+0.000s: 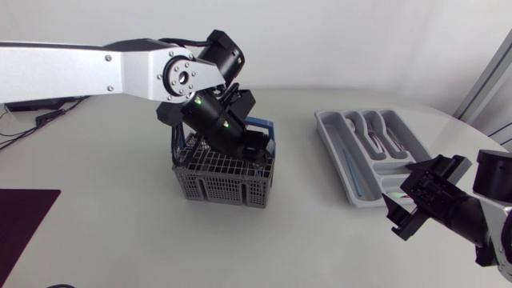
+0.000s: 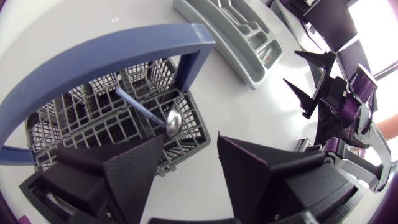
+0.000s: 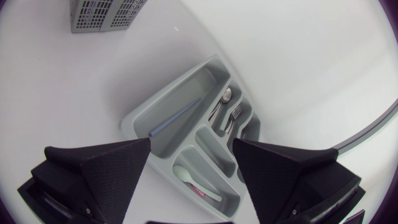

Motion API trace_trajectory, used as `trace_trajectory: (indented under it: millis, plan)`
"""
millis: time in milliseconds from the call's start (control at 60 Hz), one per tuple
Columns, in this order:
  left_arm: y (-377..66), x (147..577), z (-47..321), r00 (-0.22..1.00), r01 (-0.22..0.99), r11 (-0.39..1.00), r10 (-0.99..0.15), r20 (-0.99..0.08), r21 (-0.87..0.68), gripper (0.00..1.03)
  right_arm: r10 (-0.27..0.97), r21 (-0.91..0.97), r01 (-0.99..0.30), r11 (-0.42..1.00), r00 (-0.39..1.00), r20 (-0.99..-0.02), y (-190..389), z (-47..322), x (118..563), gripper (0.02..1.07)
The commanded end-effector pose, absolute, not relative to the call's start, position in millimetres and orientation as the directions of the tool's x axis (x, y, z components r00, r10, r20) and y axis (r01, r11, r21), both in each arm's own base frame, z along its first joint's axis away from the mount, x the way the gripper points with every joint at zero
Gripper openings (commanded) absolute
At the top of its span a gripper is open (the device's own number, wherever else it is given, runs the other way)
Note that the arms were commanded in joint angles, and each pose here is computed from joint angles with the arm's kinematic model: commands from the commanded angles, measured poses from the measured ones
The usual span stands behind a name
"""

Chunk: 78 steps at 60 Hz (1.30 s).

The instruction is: Unload the cutlery basket into the drawer organizer.

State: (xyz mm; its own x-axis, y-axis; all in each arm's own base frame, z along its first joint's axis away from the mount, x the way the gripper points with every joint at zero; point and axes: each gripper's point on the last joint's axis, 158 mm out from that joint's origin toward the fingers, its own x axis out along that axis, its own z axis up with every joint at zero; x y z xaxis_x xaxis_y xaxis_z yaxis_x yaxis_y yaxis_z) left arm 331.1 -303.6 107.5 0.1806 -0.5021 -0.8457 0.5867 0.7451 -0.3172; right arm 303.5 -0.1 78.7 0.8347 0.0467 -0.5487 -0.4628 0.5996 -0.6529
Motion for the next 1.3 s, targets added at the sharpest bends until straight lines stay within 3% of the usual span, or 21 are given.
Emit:
trace_trajectory:
  millis: [0,267,417,783,933,1133,1283]
  plan:
    - [-298.1,329.8,89.9,0.152,0.598,0.736,-0.493,-0.857,-0.317,0.55,0.071,-0.616,-0.49,0.617,0.814,-0.577,8.0,65.3,294.9,0.97]
    - [-301.0,333.0,84.1,0.155,0.623,0.716,-0.506,-0.849,-0.313,0.54,0.094,-0.611,-0.509,0.606,0.809,-0.58,16.7,62.4,292.0,0.97]
    - [-308.1,337.7,86.4,0.151,0.63,0.702,-0.531,-0.834,-0.333,0.26,0.104,-0.609,-0.51,0.607,0.811,-0.576,20.2,63.7,291.8,0.97]
    - [-311.6,343.7,79.3,0.146,0.626,0.704,-0.529,-0.836,-0.336,0.24,0.119,-0.609,-0.525,0.594,0.806,-0.579,25.7,60.7,289.0,0.97]
    - [-313.5,343.6,80.0,0.147,0.631,0.699,-0.533,-0.833,-0.336,0.2,0.12,-0.611,-0.528,0.59,0.805,-0.581,26.3,59.6,288.4,0.97]
    - [-316.5,341.3,79.0,0.123,0.633,0.68,-0.559,-0.82,-0.369,0.06,0.126,-0.606,-0.537,0.587,0.8,-0.587,28.3,54.6,285.5,0.97]
    - [-312.1,340.9,80.3,0.111,0.638,0.666,-0.576,-0.81,-0.387,0.04,0.131,-0.605,-0.544,0.581,0.796,-0.59,29.9,51.0,283.1,0.97]
